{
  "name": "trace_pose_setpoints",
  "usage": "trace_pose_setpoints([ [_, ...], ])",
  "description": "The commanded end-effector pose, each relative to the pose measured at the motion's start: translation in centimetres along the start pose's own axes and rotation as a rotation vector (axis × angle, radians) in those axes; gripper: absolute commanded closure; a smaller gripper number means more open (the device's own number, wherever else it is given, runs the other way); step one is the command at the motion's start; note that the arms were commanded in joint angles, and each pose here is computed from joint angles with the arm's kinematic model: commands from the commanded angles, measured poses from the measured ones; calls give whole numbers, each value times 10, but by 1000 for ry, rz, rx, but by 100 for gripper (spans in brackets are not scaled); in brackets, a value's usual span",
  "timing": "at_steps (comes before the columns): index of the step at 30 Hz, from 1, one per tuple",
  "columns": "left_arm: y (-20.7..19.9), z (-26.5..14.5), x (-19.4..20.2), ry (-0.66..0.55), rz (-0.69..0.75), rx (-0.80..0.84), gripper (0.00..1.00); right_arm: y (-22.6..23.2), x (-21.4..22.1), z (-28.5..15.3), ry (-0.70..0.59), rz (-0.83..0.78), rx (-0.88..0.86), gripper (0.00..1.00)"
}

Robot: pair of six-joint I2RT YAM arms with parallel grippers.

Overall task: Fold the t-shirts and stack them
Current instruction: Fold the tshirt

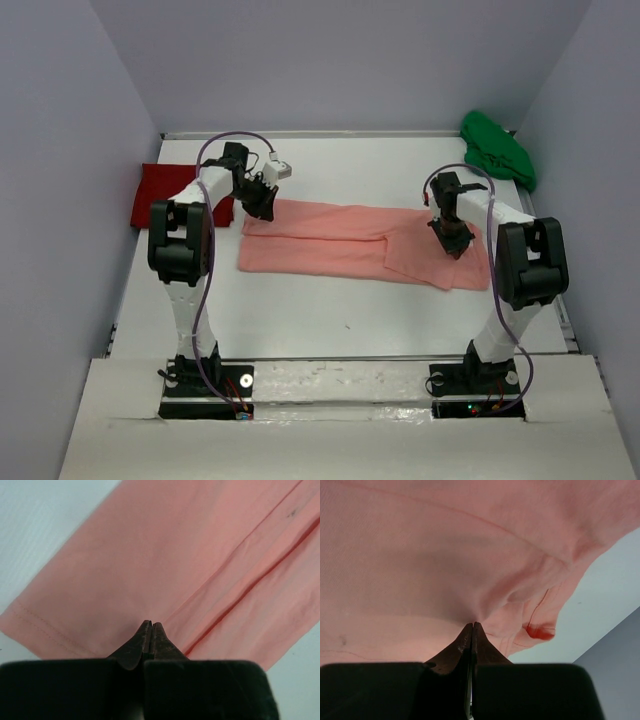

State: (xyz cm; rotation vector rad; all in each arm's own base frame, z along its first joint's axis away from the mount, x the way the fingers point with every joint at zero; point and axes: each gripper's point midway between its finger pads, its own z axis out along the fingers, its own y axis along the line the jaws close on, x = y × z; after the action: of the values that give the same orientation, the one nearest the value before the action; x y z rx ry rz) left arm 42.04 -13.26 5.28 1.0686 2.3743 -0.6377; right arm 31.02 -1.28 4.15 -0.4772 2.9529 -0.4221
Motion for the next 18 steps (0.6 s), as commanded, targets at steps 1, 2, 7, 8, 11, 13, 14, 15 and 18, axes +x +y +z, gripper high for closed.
trace_pose_setpoints([
  [1, 19, -1, -12, -17, -17, -82, 100, -14, -12, -7, -3, 29, 35, 100],
  [2, 22, 0, -13, -16, -24, -92, 100, -14, -12, -6, 1, 30, 34, 100],
  [7, 35, 17, -4, 47, -58, -115, 100, -14, -5, -2, 32, 33, 29, 100],
  [8, 37, 20, -4, 55, -59, -124, 100, -13, -2, -1, 40, 30, 26, 100],
  [11, 39, 33, 7, 99, -77, -141, 100, -10, 2, 2, 60, 16, 15, 100],
  [13, 39, 37, 12, 114, -90, -148, 100, -10, 2, 3, 66, 13, 11, 100],
  [14, 38, 39, 12, 119, -90, -148, 100, -8, 0, 5, 68, 11, 2, 100],
  [15, 39, 39, 13, 126, -92, -158, 100, -7, -1, 7, 73, 6, -5, 100],
  [18, 40, 39, 18, 166, -89, -185, 100, -2, -7, 16, 91, 2, -28, 100],
])
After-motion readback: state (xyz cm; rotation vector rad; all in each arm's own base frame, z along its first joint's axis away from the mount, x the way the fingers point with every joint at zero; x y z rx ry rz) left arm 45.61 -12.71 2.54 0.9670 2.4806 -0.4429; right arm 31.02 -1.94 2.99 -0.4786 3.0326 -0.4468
